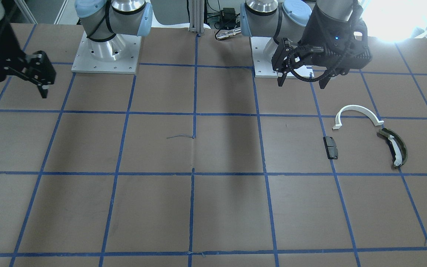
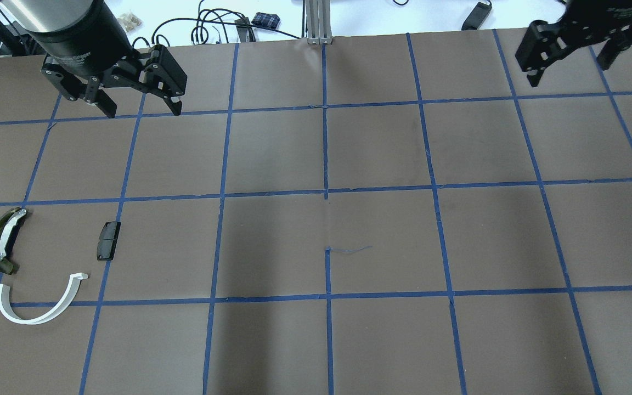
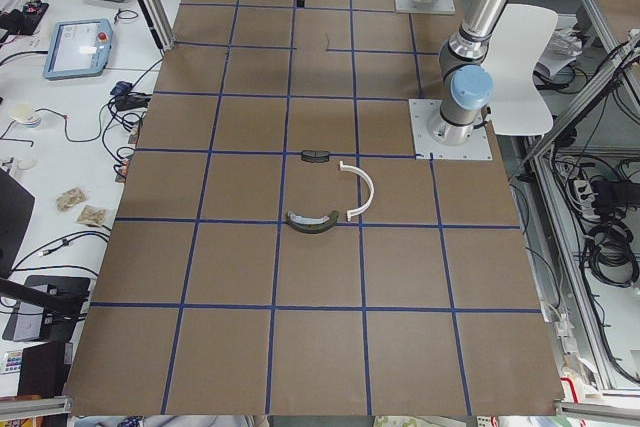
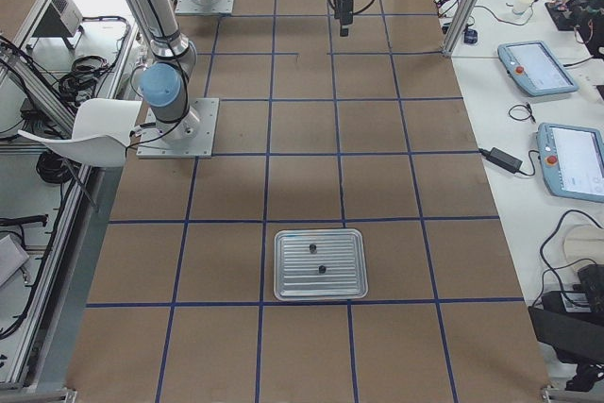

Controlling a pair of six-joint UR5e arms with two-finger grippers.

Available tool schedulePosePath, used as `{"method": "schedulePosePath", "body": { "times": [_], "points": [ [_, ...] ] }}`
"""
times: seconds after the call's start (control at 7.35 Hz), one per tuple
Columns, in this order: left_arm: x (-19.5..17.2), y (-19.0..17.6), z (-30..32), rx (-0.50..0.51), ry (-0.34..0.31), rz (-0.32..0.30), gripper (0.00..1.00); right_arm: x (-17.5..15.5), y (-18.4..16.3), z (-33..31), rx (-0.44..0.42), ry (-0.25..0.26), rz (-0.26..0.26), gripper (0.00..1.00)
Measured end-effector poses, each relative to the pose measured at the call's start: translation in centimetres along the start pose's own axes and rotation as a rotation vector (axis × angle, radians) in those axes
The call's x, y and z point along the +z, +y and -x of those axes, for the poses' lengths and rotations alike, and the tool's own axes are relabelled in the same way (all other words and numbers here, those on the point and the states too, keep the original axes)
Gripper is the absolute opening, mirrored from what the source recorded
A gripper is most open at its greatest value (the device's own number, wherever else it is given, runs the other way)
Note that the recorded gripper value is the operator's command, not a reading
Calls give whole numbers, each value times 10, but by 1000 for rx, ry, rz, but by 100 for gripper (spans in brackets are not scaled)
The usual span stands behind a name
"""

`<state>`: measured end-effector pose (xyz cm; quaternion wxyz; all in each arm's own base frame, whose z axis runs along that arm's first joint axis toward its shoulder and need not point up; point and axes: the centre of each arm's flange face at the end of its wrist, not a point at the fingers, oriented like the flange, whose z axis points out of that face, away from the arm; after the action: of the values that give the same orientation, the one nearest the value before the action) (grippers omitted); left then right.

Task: Place bearing gear from tray to pile

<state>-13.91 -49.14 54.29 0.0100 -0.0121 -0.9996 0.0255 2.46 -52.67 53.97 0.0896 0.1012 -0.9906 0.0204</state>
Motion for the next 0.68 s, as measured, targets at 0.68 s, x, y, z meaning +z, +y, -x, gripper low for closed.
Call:
{"method": "schedulePosePath", "body": {
  "times": [0.68],
  "points": [
    [4,6,3,2,-33,13,100,95,78,-244,-504,-122,12,100]
  ]
}}
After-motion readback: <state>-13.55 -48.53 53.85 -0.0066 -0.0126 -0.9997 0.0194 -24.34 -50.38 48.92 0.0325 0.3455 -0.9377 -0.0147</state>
